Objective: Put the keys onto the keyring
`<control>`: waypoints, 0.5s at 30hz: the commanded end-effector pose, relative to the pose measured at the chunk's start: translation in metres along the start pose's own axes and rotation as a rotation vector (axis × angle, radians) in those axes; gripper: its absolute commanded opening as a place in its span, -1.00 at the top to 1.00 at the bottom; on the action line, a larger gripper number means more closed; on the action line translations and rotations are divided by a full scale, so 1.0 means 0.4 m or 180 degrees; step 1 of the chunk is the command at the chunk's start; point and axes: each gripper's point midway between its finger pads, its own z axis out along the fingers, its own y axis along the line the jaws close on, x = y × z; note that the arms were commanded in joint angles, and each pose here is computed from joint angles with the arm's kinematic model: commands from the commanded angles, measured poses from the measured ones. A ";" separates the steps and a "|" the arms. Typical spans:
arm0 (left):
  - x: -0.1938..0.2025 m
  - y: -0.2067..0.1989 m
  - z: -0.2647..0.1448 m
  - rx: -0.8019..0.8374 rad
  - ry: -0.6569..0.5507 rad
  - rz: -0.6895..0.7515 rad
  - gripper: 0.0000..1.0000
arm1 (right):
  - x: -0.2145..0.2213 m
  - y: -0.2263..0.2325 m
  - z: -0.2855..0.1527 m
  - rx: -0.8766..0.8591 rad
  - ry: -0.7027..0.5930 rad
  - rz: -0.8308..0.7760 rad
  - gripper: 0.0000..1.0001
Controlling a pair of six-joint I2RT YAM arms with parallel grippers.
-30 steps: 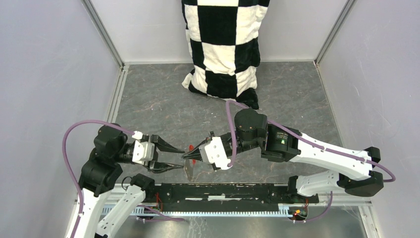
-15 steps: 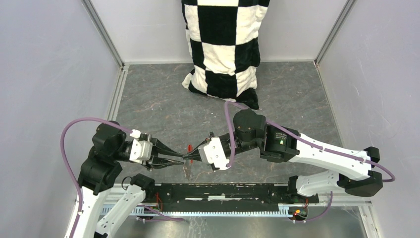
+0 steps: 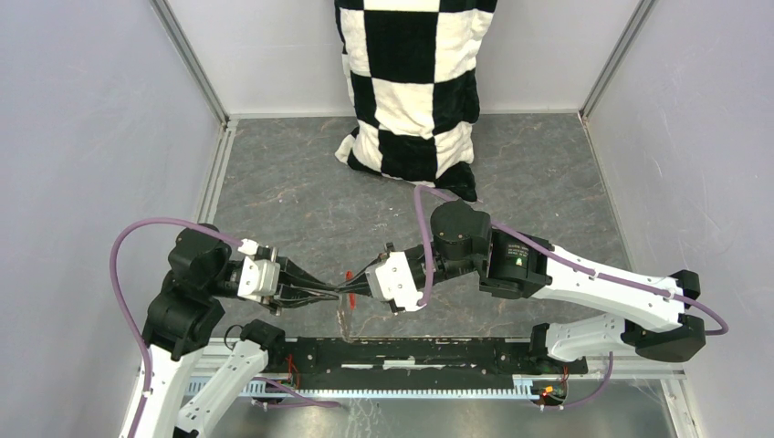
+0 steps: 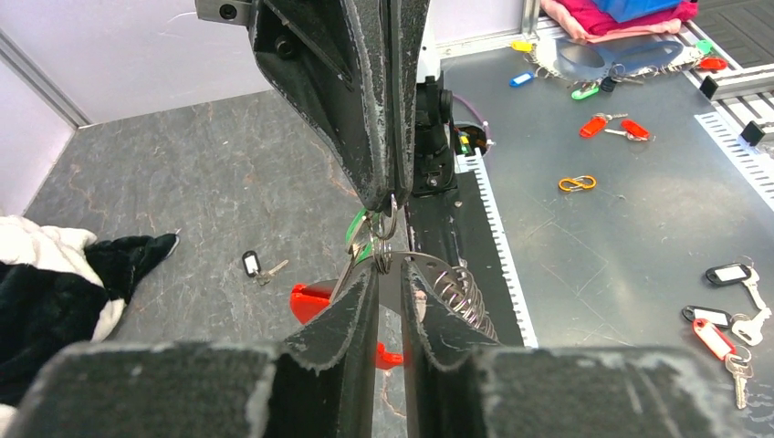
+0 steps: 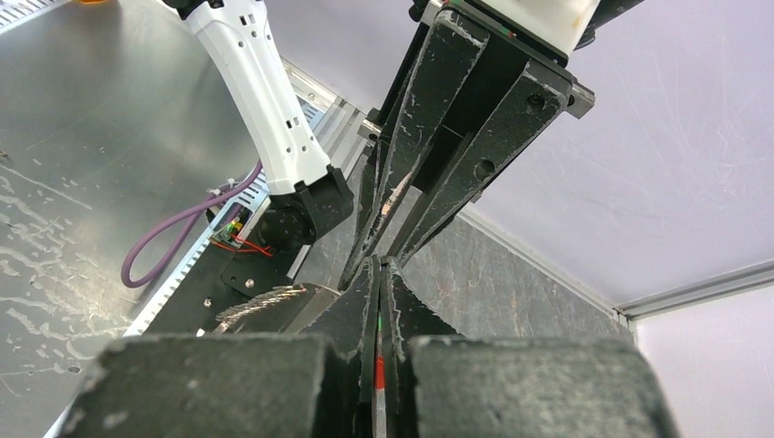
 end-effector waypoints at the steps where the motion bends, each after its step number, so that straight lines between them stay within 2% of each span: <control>1: -0.011 0.007 -0.002 -0.0050 -0.0015 0.0137 0.60 | -0.066 -0.027 -0.018 0.0134 -0.0266 -0.0119 0.99; 6: -0.010 0.003 -0.001 -0.0026 -0.0023 0.0130 0.65 | -0.071 -0.029 -0.017 0.0140 -0.0294 -0.0114 1.00; 15: -0.012 0.011 -0.008 -0.0156 0.0002 0.0262 0.86 | -0.054 -0.029 -0.014 0.0142 -0.0227 -0.0098 1.00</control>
